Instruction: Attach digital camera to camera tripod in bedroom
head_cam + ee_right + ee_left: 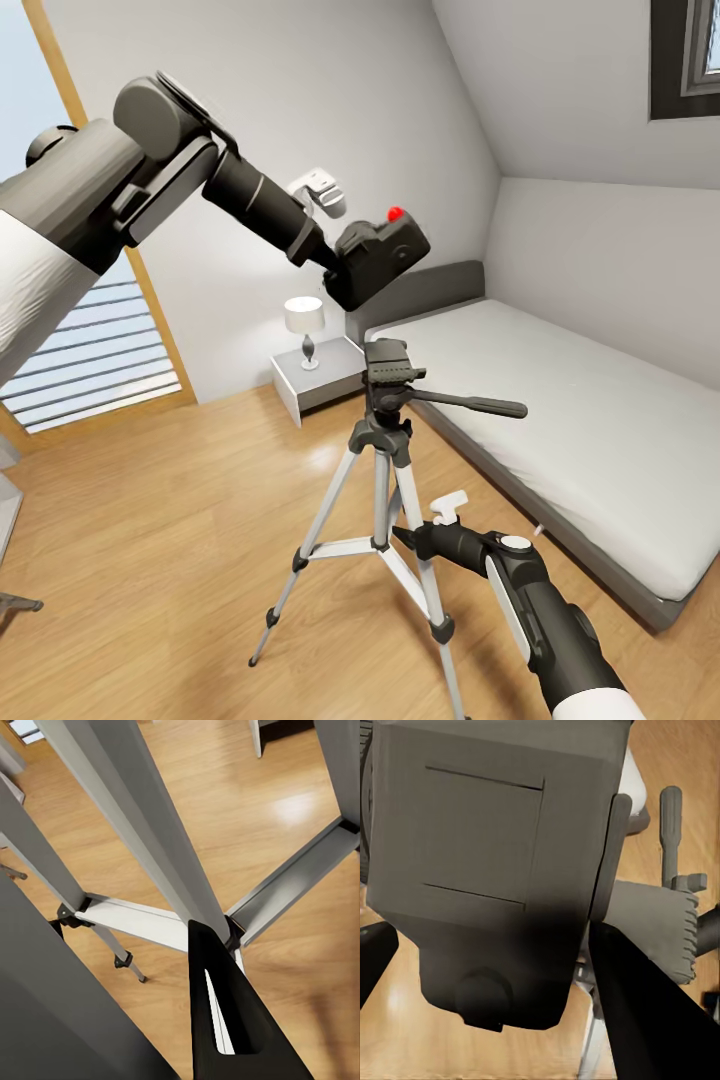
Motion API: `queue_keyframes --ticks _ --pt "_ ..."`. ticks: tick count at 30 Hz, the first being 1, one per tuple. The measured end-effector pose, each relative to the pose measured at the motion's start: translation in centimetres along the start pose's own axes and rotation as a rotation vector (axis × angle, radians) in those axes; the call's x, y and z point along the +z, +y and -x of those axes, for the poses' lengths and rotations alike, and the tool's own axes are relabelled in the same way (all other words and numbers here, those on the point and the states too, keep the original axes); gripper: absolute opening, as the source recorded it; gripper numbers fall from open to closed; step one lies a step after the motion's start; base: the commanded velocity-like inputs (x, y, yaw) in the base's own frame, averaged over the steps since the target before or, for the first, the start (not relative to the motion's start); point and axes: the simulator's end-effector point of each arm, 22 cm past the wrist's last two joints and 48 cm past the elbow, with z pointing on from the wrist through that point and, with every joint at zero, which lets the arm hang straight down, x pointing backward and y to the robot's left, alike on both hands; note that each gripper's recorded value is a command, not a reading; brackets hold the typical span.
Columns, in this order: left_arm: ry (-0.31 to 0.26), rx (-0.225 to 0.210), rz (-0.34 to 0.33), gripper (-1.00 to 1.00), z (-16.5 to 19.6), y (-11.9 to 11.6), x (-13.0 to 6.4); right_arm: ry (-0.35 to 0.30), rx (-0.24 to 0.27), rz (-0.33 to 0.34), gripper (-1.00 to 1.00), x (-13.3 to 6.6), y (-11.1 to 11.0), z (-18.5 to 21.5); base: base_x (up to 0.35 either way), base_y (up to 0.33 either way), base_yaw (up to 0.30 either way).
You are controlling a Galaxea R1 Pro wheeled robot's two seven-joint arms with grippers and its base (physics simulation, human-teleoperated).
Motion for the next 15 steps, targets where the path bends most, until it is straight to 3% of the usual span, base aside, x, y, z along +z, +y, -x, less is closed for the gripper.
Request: queue_keyframes --ticks 2,5,9,15 --pt "0.019 -0.033 0.011 -1.00 -0.8 0.6 -0.3 0.001 0.001 0.000 -1.00 0.0 0.0 0.0 0.000 0.000 0.000" --pt "0.022 -0.042 0.010 -1.00 -1.0 0.6 -0.5 0.001 0.001 0.000 -1.00 0.0 -0.1 0.0 0.000 0.000 0.000" --pt "0.033 -0.035 0.012 -1.00 -1.2 0.6 -0.7 0.001 0.001 0.000 -1.00 -0.1 -0.1 0.0 0.000 0.000 0.000" --pt "0.124 0.020 0.058 -1.00 -1.9 0.8 -0.7 0.002 0.000 -0.001 -1.00 -0.1 -0.1 -0.1 0.000 0.000 0.000"
